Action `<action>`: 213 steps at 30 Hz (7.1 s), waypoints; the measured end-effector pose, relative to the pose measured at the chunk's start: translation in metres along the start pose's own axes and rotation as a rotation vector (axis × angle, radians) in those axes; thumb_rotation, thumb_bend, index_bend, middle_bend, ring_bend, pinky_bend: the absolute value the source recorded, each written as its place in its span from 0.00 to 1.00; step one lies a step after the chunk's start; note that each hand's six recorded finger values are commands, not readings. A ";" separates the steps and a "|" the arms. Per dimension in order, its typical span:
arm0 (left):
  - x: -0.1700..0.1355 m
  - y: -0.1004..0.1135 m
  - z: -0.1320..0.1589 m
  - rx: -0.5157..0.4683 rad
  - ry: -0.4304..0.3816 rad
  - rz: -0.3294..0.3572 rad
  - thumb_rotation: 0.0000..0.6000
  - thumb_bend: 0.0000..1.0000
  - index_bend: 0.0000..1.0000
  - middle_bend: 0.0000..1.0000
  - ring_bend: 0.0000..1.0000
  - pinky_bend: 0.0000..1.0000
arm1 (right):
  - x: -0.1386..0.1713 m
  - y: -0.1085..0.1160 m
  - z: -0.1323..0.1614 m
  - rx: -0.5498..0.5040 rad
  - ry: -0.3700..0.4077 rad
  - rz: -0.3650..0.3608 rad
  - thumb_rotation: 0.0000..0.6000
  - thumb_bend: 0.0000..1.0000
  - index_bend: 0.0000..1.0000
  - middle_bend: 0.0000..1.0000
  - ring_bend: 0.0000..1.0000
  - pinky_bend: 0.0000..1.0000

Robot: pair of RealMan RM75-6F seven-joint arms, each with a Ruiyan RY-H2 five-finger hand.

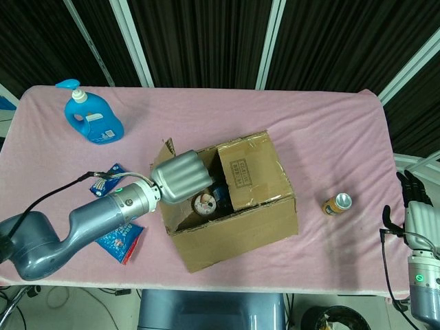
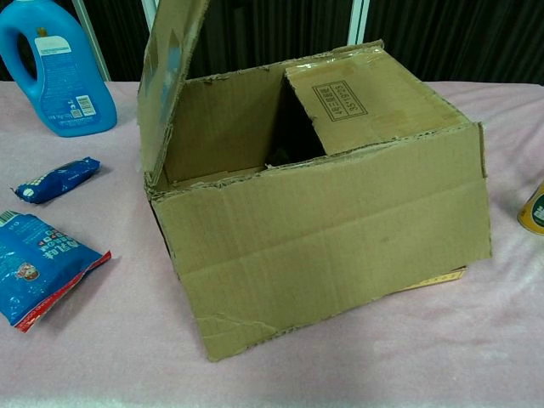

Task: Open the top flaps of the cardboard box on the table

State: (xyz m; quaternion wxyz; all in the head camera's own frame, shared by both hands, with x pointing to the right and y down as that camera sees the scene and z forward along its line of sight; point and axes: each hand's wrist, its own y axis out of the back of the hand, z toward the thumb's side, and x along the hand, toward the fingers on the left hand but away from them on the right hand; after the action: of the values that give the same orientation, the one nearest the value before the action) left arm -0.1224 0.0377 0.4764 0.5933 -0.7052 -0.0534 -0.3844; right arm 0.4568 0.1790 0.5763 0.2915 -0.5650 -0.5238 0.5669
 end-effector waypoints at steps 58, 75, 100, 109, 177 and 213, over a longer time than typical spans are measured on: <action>-0.219 -0.268 -0.023 -0.550 0.861 0.318 1.00 0.22 0.00 0.00 0.00 0.00 | -0.045 0.023 0.154 0.299 0.533 0.073 1.00 0.60 0.06 0.00 0.00 0.22; -0.226 -0.283 -0.026 -0.606 0.876 0.363 1.00 0.23 0.00 0.00 0.00 0.00 | -0.044 -0.001 0.343 0.497 1.084 0.154 1.00 1.00 0.28 0.20 0.13 0.22; -0.228 -0.296 -0.034 -0.660 0.899 0.341 1.00 0.24 0.00 0.00 0.00 0.00 | -0.042 -0.108 0.408 0.693 1.268 0.332 1.00 1.00 0.58 0.42 0.15 0.22; -0.228 -0.297 -0.035 -0.663 0.901 0.336 1.00 0.24 0.00 0.00 0.00 0.00 | -0.051 -0.120 0.399 0.871 1.310 0.307 1.00 1.00 0.70 0.54 0.20 0.22; -0.227 -0.295 -0.032 -0.687 0.876 0.326 1.00 0.24 0.00 0.00 0.00 0.00 | -0.084 -0.010 0.366 1.368 1.247 0.064 1.00 0.96 0.78 0.58 0.25 0.21; -0.228 -0.297 -0.032 -0.687 0.893 0.313 1.00 0.24 0.00 0.00 0.00 0.00 | -0.097 0.010 0.359 1.508 1.220 -0.043 1.00 0.40 0.49 0.30 0.14 0.21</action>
State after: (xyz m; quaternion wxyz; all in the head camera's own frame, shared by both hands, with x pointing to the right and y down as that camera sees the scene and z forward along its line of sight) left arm -0.4549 0.1821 0.5746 0.3454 -0.6265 0.4345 -0.5472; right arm 0.1382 -0.0079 0.5325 0.8092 -0.4170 0.2082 0.3577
